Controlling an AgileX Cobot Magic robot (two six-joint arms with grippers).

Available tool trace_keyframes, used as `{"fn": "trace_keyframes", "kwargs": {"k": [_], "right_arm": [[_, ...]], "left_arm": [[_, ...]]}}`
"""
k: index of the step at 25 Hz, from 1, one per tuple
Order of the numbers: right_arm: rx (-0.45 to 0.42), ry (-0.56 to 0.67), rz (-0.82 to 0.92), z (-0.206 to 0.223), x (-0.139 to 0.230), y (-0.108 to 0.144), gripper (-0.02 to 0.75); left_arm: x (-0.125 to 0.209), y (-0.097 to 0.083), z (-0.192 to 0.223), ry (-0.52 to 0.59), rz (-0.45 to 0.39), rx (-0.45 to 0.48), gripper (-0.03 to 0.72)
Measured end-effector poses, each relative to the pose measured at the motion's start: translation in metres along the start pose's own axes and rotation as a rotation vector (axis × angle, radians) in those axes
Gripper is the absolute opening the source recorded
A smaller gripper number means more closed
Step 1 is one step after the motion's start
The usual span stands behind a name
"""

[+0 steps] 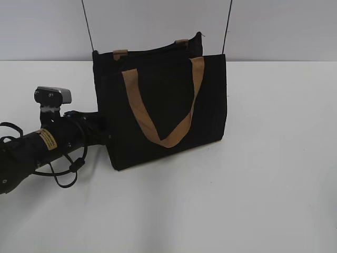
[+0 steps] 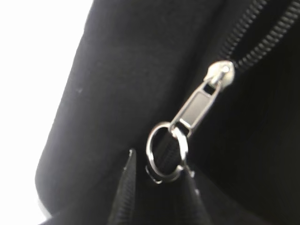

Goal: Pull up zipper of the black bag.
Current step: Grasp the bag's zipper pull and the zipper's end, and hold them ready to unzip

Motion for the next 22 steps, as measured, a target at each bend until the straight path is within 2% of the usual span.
{"fn": "trace_keyframes", "kwargs": {"k": [7,22], "right_arm": [[0.0,0.0,0.0,0.0,0.0,0.0,0.323],[0.0,0.0,0.0,0.0,0.0,0.0,0.323]], "left_arm": [[-0.0016,0.001,0.0007,-0.006,-0.001,-0.005,0.092],[-0.0004,0.002,0.0007,0.0,-0.002,-0.01,0.09]]}}
Point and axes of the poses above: a point on each arm's last joint axis where the gripper is mounted, z pointing out along that axis toward the gripper, y along the wrist's bending axis when the last joint is at zero, x = y × z, the point moved 9 cm from there along z, pointing out along that axis toward the gripper, and after that the axes turned 10 degrees about -z, right-handed, at the moved point
